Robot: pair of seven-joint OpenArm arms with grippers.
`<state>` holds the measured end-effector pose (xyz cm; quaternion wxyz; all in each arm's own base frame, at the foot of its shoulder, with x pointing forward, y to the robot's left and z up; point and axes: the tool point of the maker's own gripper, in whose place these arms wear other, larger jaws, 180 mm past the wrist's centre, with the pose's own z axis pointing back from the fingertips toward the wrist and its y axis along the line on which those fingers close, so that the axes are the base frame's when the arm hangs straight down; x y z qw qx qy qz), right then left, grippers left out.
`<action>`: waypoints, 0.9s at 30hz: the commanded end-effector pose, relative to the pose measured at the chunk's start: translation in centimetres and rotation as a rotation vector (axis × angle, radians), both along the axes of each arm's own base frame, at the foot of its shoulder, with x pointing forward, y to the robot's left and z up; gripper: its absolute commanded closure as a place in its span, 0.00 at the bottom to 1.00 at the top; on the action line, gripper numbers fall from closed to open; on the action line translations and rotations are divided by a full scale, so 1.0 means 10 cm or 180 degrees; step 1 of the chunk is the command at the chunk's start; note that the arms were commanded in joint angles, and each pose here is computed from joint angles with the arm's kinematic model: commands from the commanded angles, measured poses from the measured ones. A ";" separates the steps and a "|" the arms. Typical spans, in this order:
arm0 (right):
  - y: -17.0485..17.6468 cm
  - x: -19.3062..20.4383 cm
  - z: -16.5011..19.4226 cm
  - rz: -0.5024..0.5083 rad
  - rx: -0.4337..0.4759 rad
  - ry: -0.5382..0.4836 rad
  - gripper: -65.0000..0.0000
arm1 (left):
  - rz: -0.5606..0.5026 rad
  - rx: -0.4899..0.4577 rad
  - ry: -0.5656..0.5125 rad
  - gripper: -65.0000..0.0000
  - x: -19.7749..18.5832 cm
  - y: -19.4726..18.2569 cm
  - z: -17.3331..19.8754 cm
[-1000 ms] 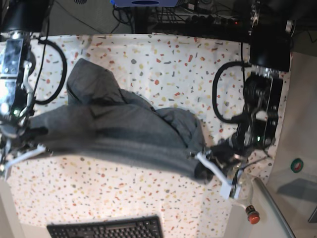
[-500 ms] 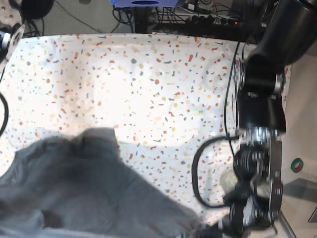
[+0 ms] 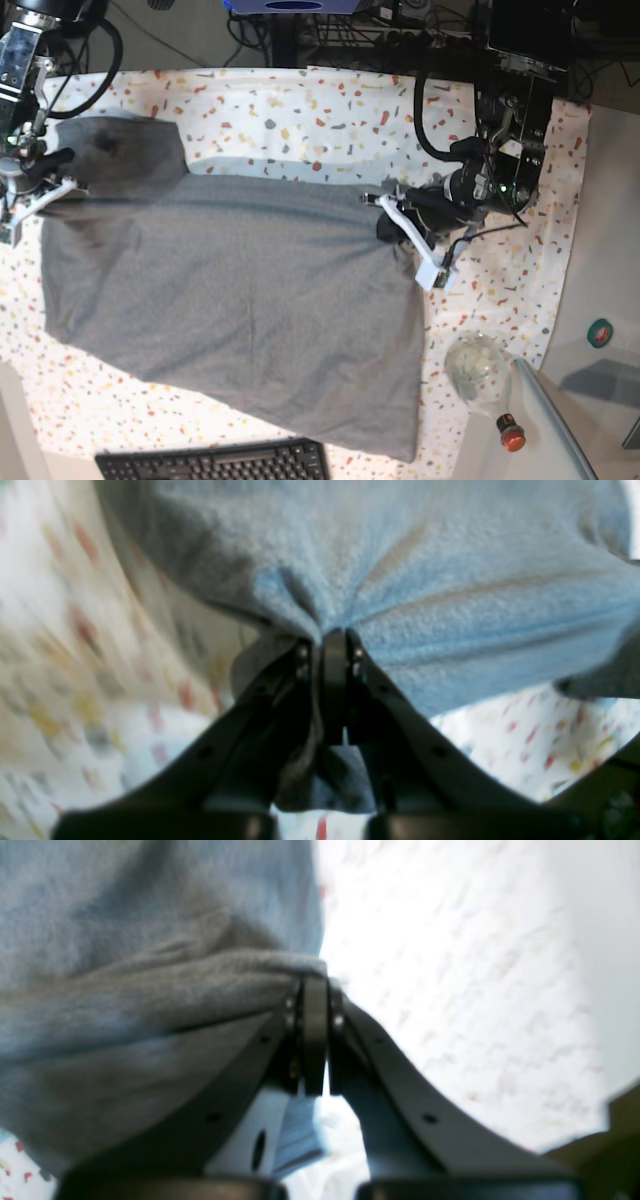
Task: Layout the t-shirt on the table in an organized manner, then fold the t-shirt properly
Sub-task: 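Lift the t-shirt with both grippers and fling it flat onto the table, then regrasp the t-shirt edge with the left gripper, right gripper holding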
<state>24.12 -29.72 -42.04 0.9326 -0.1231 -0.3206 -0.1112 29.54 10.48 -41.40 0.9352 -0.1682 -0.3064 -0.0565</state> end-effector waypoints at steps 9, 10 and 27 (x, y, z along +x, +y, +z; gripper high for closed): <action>-0.12 0.08 -0.03 -0.0085 -0.0039 -0.0028 1.00 | 0.0116 0.0000 -0.0012 1.00 -0.04 0.09 -0.17; -0.11 0.06 -0.09 -0.0090 -0.0014 0.0015 1.00 | 0.0112 -0.0006 -0.0026 1.00 -0.03 0.08 -0.16; -0.20 0.11 -0.23 -0.0135 0.0027 0.0132 1.00 | -0.0813 0.0092 0.0200 0.07 0.07 -0.83 -0.39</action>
